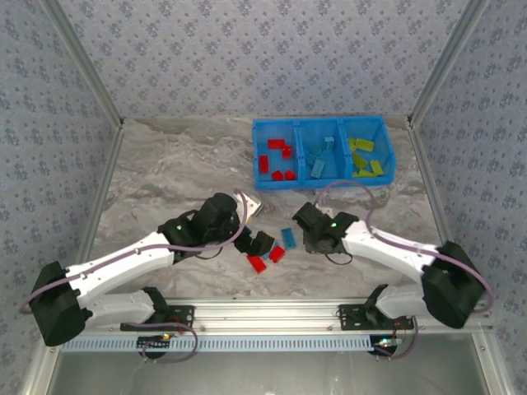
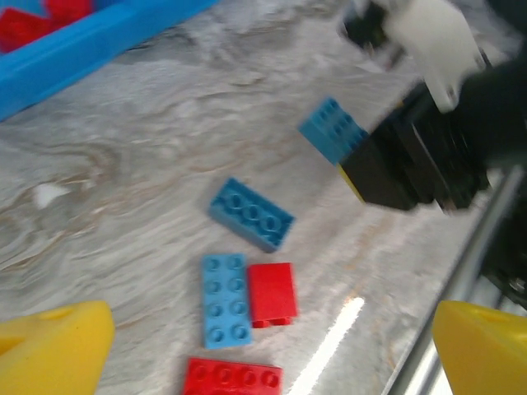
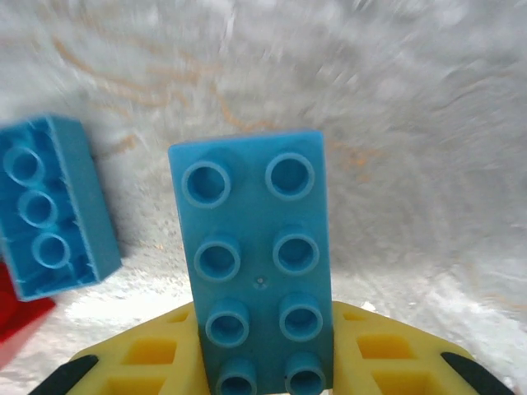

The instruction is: Sort the legos into containers by color

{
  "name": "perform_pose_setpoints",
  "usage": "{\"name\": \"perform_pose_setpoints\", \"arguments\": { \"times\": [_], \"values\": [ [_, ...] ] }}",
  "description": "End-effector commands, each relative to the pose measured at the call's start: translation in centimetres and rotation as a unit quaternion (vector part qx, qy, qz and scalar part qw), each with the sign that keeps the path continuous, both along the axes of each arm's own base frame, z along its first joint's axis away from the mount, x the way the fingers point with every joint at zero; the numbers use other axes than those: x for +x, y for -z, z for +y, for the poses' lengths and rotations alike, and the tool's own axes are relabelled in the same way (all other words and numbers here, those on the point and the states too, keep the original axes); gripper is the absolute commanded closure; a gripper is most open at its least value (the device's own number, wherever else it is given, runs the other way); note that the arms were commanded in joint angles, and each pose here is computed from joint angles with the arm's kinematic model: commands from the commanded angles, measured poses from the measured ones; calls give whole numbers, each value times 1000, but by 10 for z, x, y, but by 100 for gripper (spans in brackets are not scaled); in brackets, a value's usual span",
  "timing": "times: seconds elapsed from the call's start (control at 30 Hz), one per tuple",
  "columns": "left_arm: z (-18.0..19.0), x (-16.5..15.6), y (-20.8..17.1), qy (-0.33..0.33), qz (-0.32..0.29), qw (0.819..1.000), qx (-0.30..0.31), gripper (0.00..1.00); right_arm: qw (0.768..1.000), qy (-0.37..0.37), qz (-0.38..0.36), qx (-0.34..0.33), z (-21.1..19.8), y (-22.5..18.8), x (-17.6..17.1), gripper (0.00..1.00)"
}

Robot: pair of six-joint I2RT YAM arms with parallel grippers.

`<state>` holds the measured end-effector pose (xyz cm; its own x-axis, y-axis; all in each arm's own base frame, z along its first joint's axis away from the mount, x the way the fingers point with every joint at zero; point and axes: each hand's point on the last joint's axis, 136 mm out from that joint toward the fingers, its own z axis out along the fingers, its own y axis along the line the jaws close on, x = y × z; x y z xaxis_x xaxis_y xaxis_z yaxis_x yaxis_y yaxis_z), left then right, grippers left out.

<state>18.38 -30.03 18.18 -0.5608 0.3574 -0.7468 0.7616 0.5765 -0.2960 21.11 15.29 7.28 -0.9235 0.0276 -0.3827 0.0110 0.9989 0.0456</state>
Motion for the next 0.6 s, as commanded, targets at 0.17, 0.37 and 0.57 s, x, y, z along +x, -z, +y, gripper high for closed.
{"name": "perform_pose_setpoints", "arguments": {
  "times": [0.17,0.37,0.57],
  "values": [
    [-42,-52,-43,184,-61,978,-75,1,992,57,-81,78,-32,-68,55,74],
    [-45,-41,-52,147,-87,982,-78,1,986,62,-134,79,-47,-102,141,74],
    [-22,-3,-46,0,-80,996,-43,1,987,69,-135,46,-50,-100,227,74]
  ]
}}
